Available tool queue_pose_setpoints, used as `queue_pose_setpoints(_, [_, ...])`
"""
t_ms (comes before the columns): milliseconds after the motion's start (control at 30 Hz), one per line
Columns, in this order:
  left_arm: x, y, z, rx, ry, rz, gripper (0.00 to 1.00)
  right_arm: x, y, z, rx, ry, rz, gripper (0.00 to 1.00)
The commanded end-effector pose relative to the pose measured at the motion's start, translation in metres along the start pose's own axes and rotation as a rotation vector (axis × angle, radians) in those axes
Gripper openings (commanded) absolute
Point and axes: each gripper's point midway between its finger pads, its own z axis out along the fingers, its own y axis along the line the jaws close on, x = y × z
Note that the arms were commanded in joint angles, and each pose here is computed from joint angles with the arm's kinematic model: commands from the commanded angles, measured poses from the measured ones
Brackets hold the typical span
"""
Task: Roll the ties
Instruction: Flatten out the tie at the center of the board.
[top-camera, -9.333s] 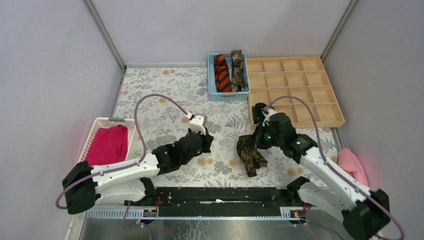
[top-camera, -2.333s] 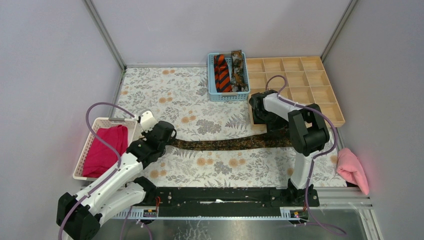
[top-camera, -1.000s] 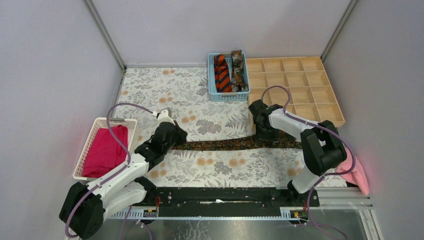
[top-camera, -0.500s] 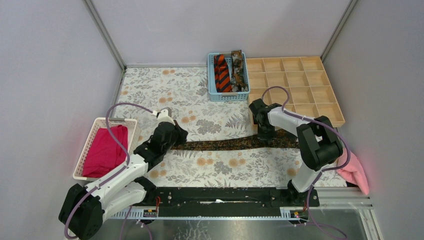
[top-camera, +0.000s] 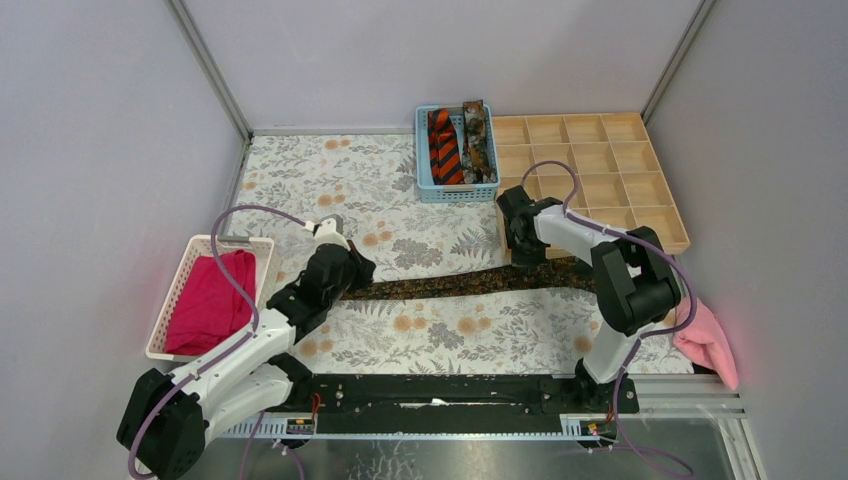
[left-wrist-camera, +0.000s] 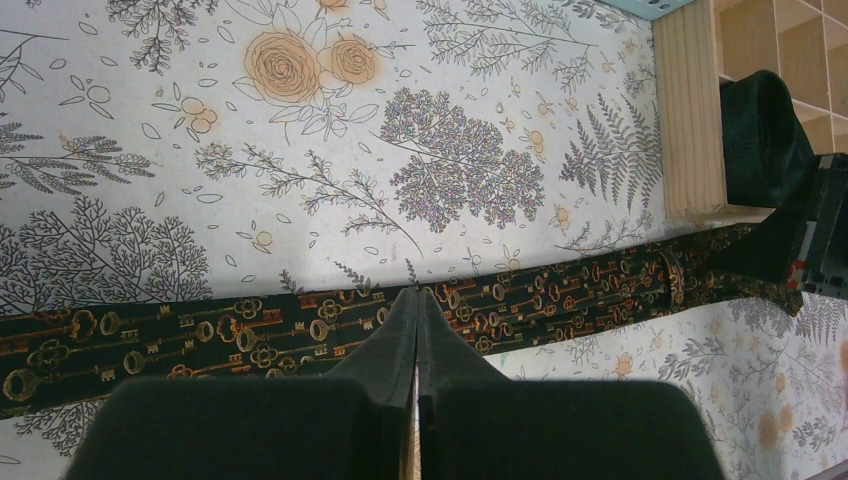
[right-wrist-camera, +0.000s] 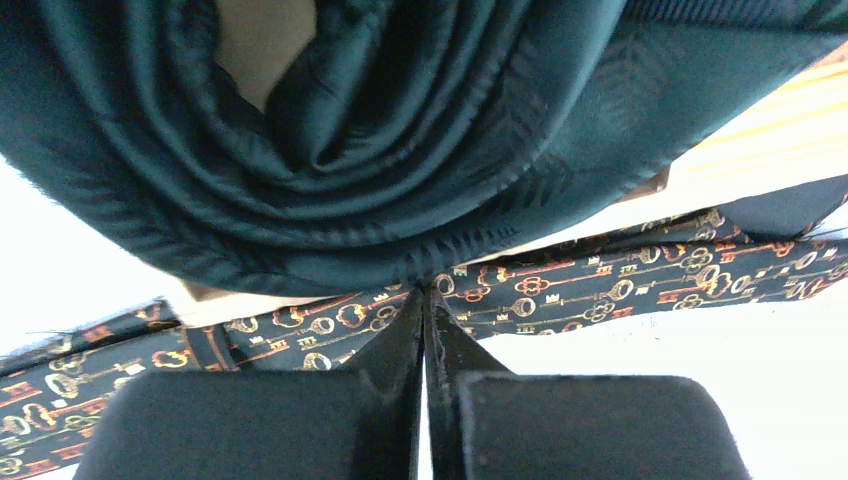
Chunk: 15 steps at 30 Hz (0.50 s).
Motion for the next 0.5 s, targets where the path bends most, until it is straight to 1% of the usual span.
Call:
queue_pose_setpoints(0, [0.0, 0.005, 0.001, -0.005, -0.012, 0.017, 0.0, -0.026, 0.002, -0.006, 0.011, -0.058, 0.003, 0.0])
queue_pose_setpoints(67, [0.001, 0.006, 0.002, -0.01, -0.009, 0.019, 0.0, -0.027, 0.002, -0.004, 0.015, -0.061, -0.006, 0.0])
queue_pose_setpoints(300, [0.004, 0.007, 0.005, -0.017, 0.004, 0.021, 0.0, -0.032, 0.006, 0.012, 0.047, -0.036, -0.031, 0.05])
queue_pose_setpoints(333, [0.005, 0.008, 0.006, -0.021, 0.006, 0.022, 0.0, -0.032, 0.009, 0.013, 0.035, -0.028, -0.039, 0.04])
queue_pose_setpoints(367, [0.004, 0.008, 0.006, -0.024, 0.006, 0.023, 0.0, -0.031, 0.012, 0.014, 0.022, -0.019, -0.045, 0.0])
queue_pose_setpoints(467, [0.004, 0.01, 0.006, -0.04, 0.004, 0.026, 0.0, -0.024, 0.021, 0.016, -0.031, 0.003, -0.052, 0.0])
